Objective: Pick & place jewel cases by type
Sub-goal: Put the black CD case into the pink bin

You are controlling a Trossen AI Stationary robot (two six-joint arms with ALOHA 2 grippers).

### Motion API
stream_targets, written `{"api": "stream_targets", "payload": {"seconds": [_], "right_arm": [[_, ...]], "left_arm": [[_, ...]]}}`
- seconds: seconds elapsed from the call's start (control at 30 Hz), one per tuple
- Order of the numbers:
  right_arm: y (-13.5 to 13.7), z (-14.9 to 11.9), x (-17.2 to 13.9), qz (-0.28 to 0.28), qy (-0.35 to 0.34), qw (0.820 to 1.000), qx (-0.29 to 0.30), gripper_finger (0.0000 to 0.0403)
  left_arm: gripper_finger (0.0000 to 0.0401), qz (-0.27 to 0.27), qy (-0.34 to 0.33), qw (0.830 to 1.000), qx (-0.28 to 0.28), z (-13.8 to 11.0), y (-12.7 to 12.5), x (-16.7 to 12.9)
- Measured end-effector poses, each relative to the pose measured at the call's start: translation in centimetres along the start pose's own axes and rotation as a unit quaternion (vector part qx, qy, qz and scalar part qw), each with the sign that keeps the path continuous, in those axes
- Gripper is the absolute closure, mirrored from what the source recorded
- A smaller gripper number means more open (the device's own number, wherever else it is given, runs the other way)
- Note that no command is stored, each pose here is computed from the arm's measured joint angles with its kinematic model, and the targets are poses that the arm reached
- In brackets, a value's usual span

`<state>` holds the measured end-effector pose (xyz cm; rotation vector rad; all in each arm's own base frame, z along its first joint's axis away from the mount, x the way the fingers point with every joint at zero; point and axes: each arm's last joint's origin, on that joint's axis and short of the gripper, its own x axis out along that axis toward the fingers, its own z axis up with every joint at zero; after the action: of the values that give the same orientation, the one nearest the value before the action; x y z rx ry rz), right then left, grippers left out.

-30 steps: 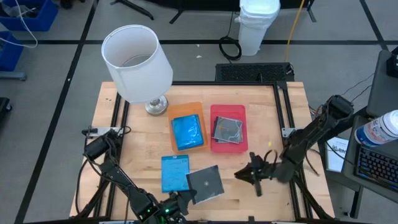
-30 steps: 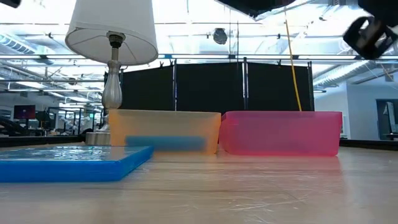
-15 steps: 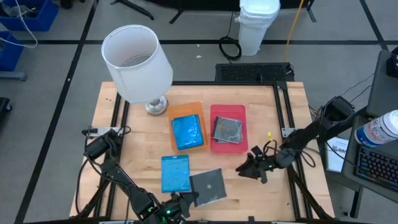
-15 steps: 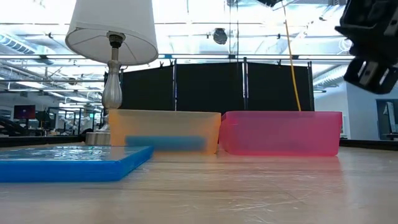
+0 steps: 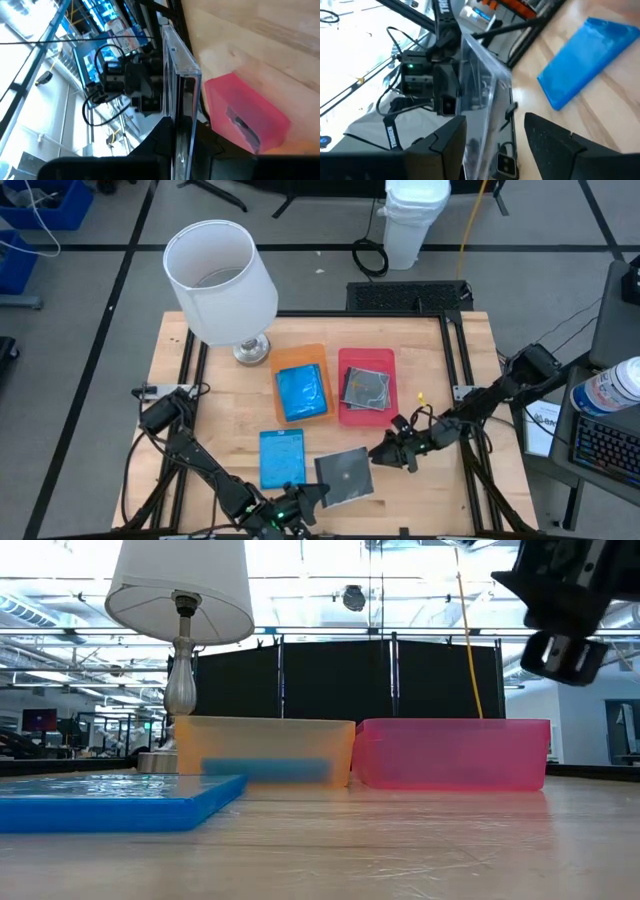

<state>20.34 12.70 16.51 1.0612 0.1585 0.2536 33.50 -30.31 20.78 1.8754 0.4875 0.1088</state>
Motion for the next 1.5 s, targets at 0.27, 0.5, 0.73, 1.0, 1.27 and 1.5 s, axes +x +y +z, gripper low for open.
{"api": "stream_targets", "payload": {"seconds": [0.27, 0.5, 0.73, 1.0, 1.27, 1.5], "right_arm": [[0.8, 0.2, 0.2, 0.039, 0.008, 0.999, -0.026, 0.0234], [0.8, 0.2, 0.2, 0.039, 0.007, 0.998, -0.038, 0.0253], [0.8, 0.2, 0.2, 0.039, 0.006, 0.996, -0.081, 0.0296], [0.8, 0.2, 0.2, 0.039, 0.006, 0.995, -0.094, 0.0385], [1.1, -0.3, 0.1, 0.054, 0.022, 0.993, -0.107, 0.0374], [1.3, -0.7, -0.1, 0.058, 0.028, 0.991, -0.114, 0.0388]], "left_arm": [[0.0353, 0.005, -0.009, 1.000, 0.007, -0.5, 0.4, 1.3], [0.0365, 0.010, -0.021, 1.000, -0.002, -1.0, 0.6, 2.4], [0.0352, 0.009, -0.014, 1.000, -0.005, -1.3, 0.6, 2.9], [0.0355, 0.007, -0.014, 1.000, 0.009, -1.3, 0.5, 2.8], [0.0290, 0.007, -0.002, 1.000, -0.021, -1.3, 0.6, 2.8], [0.0251, 0.004, 0.038, 0.999, -0.027, -1.3, 0.5, 2.3]]}}
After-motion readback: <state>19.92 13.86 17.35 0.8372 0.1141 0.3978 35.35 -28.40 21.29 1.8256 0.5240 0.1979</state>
